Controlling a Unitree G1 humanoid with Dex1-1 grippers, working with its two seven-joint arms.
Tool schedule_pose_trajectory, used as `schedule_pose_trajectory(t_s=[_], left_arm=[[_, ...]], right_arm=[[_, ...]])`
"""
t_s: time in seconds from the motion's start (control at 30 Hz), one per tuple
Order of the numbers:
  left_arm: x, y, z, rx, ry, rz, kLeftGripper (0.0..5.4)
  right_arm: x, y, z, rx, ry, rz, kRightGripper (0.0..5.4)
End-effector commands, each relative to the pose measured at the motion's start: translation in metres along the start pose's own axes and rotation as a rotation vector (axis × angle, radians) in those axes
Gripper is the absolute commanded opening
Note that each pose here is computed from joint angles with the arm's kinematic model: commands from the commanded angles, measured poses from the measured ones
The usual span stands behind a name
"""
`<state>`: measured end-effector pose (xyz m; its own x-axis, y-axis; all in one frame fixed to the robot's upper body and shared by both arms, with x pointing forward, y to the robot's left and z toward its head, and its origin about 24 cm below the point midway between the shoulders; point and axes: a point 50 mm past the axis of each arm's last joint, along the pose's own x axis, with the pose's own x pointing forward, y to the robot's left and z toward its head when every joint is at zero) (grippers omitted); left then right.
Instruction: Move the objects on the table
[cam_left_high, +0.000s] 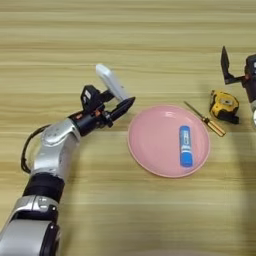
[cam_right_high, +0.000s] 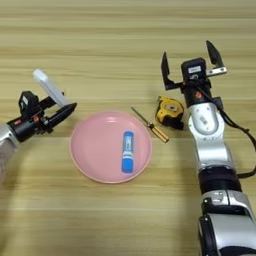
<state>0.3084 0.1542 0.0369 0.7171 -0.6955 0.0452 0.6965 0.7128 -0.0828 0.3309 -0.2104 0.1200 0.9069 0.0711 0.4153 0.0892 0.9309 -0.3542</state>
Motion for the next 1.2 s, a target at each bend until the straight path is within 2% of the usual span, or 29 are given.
schedule_pose_trajectory(t_s=[0.03,0.2,0.37,0.73,1.2], left_arm=[[0.0,0.009,-0.002,0.034,0.026,0.056,2.88],[-0.006,0.015,-0.012,0.063,0.097,0.105,2.88],[-0.01,0.011,-0.022,0.082,0.159,0.07,2.88],[-0.015,-0.003,-0.036,0.05,0.191,0.013,2.88],[-0.017,-0.013,-0.041,0.034,0.181,-0.021,2.86]], right_arm=[[0.006,-0.004,0.005,0.006,-0.028,-0.022,5.4],[0.006,-0.004,0.004,0.003,-0.031,-0.023,5.4],[0.007,-0.002,0.005,0.008,-0.036,-0.024,5.4],[0.007,-0.001,0.006,0.016,-0.042,-0.023,5.4],[0.008,-0.002,0.007,0.019,-0.047,-0.026,5.4]])
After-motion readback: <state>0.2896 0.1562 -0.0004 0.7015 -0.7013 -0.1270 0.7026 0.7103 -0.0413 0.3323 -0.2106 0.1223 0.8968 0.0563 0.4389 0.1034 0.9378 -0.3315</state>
